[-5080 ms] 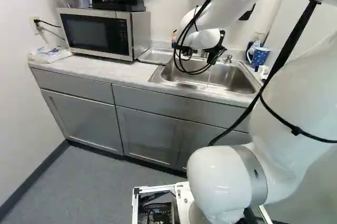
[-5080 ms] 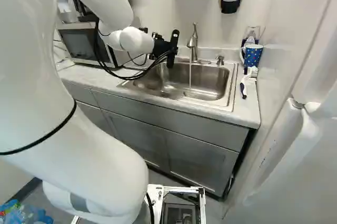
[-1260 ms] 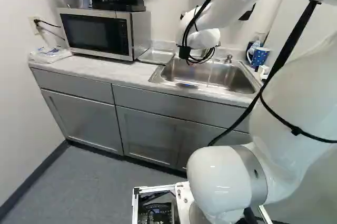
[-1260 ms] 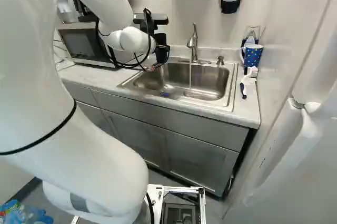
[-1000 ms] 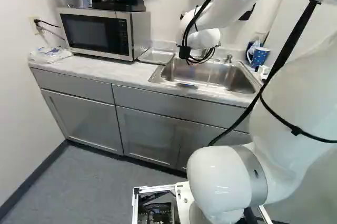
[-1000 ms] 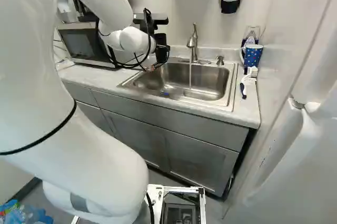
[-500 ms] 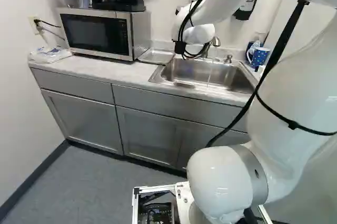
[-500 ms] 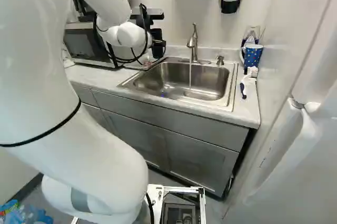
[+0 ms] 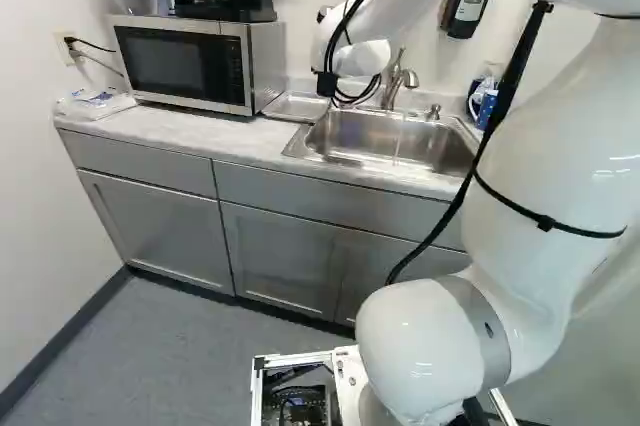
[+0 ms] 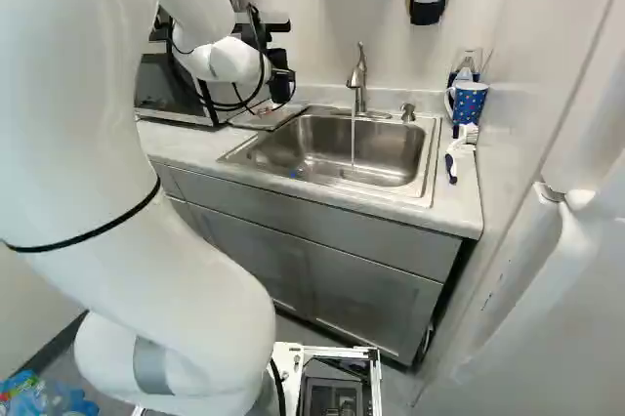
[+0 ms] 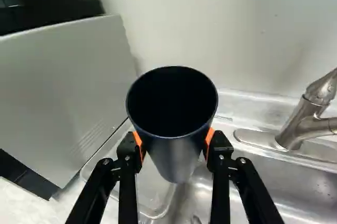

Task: Rinse the cup and place it in the tray

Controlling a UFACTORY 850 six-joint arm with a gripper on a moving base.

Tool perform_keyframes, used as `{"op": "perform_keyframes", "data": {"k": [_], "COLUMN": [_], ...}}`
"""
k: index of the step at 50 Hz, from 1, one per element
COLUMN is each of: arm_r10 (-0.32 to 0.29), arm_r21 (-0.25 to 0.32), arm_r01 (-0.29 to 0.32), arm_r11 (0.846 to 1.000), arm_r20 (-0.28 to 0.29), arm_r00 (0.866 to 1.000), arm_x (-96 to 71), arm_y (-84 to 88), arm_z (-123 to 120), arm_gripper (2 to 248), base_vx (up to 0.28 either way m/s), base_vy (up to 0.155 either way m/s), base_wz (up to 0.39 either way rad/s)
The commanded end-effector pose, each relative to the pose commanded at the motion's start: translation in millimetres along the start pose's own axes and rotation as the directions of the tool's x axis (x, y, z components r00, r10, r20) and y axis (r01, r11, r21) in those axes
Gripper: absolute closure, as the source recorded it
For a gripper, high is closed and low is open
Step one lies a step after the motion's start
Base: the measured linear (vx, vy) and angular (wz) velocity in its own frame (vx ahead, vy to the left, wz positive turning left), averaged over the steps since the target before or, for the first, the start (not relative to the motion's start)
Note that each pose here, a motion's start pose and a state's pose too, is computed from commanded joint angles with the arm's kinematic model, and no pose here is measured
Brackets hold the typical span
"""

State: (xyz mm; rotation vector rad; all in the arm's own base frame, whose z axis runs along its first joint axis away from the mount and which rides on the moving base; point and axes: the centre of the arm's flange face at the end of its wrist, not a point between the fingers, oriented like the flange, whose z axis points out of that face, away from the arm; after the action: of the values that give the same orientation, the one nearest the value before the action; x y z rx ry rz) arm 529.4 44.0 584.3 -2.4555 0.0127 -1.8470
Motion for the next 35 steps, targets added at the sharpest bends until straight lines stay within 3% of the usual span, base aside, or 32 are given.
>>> {"op": "perform_keyframes", "data": {"k": [35], "arm_r10": [-0.025], "arm_r21": [0.089], "arm_r01": [0.025], "arm_r11": [0.996], "arm_r20": [0.0], "arm_r00": [1.0], "arm_x": [4.6], "arm_y": [-53.9], "arm_z": [31], "arm_gripper": [126], "base_vx": [0.0], "base_vy": [0.0], "base_wz": [0.0]}}
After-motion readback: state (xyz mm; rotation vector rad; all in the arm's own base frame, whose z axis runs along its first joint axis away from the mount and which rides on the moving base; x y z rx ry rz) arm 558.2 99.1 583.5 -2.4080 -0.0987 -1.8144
